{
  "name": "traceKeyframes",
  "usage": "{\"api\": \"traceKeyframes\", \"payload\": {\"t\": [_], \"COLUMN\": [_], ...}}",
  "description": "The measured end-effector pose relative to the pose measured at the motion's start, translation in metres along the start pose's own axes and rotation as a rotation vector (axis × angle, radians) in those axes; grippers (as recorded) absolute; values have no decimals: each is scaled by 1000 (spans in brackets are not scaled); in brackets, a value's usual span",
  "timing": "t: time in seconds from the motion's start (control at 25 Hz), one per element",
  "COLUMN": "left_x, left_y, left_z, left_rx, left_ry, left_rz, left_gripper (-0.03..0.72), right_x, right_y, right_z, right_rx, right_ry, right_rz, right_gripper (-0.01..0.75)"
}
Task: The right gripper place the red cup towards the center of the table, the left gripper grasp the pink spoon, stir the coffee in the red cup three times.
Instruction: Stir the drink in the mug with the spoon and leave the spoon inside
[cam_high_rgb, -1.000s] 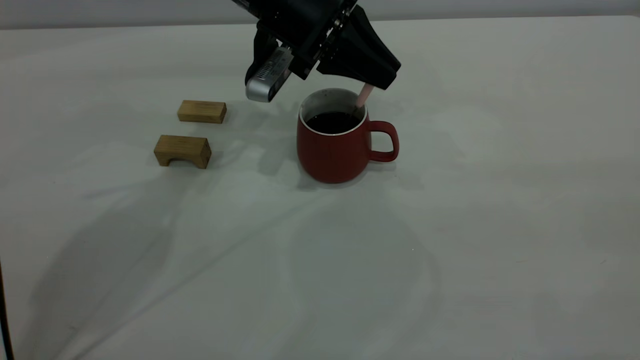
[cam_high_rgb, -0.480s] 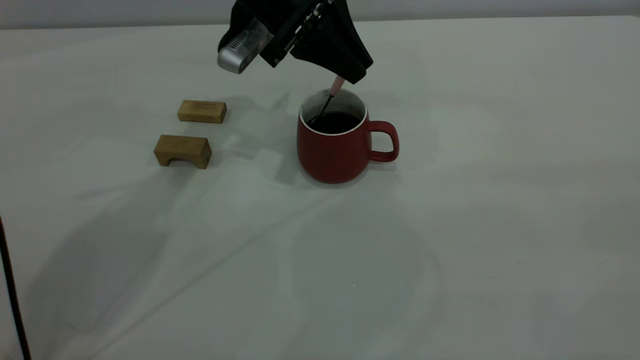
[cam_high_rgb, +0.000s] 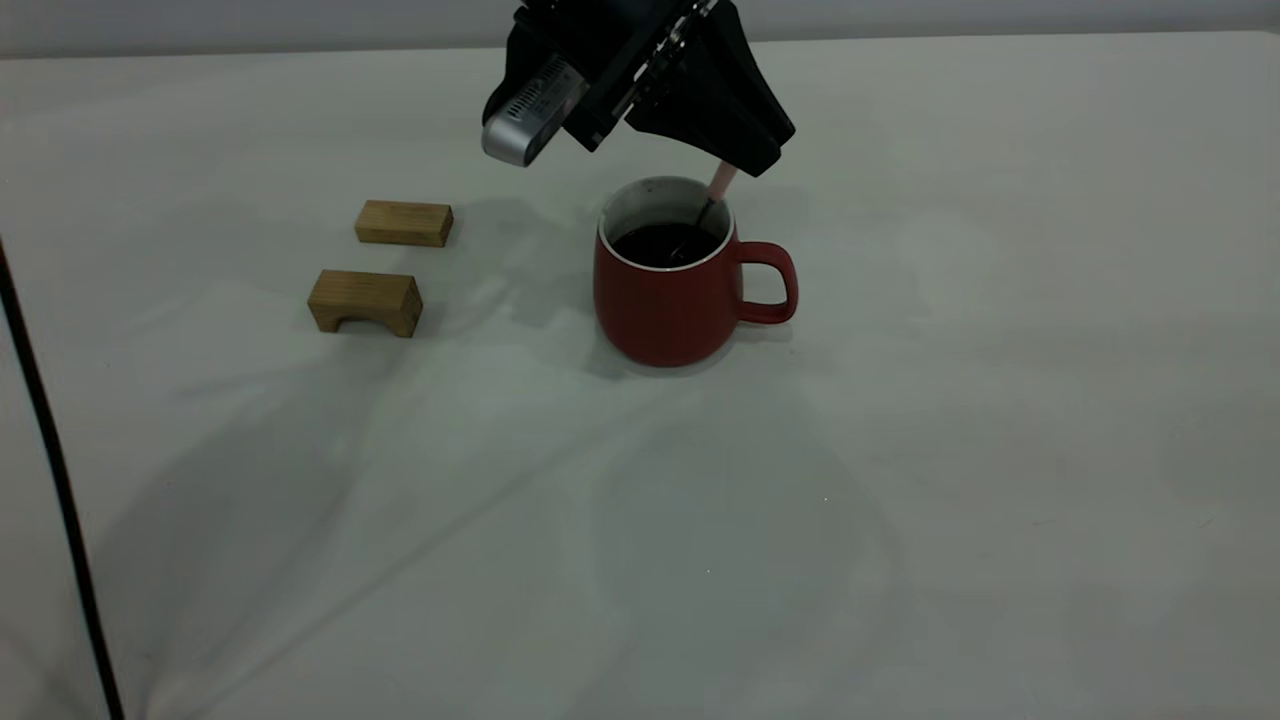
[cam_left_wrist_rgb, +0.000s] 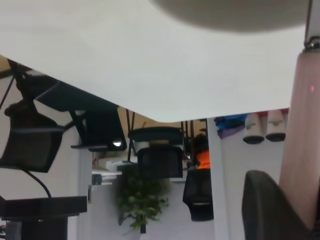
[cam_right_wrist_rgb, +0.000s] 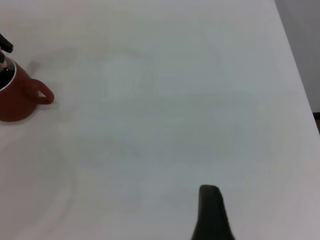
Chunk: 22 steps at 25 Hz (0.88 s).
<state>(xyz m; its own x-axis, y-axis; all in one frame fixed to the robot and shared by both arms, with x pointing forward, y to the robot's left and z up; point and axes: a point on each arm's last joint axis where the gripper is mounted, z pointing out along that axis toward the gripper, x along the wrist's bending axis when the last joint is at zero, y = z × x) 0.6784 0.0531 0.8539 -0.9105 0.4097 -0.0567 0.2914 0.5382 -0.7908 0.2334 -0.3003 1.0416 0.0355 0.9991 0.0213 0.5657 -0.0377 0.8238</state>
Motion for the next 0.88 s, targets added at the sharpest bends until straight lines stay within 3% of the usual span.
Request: {"api": "traceKeyframes", "payload": {"t": [0.2, 0.52, 0.76, 0.88], "left_x": [3, 3, 5, 1], "left_y": [7, 7, 10, 4], "left_z": [0, -1, -2, -7], "left_rx": [-78, -93, -127, -131], "left_ry": [34, 37, 52, 35], "left_rz": [-52, -56, -48, -29], "left_gripper": [162, 168, 343, 381], "right_x": [0, 0, 0, 0], "right_y": [0, 0, 0, 0], "right_z": [0, 0, 0, 0], "right_rx": [0, 0, 0, 0], "right_ry": [0, 0, 0, 0], "right_rz": [0, 0, 0, 0], "right_gripper": [586, 586, 586, 586]}}
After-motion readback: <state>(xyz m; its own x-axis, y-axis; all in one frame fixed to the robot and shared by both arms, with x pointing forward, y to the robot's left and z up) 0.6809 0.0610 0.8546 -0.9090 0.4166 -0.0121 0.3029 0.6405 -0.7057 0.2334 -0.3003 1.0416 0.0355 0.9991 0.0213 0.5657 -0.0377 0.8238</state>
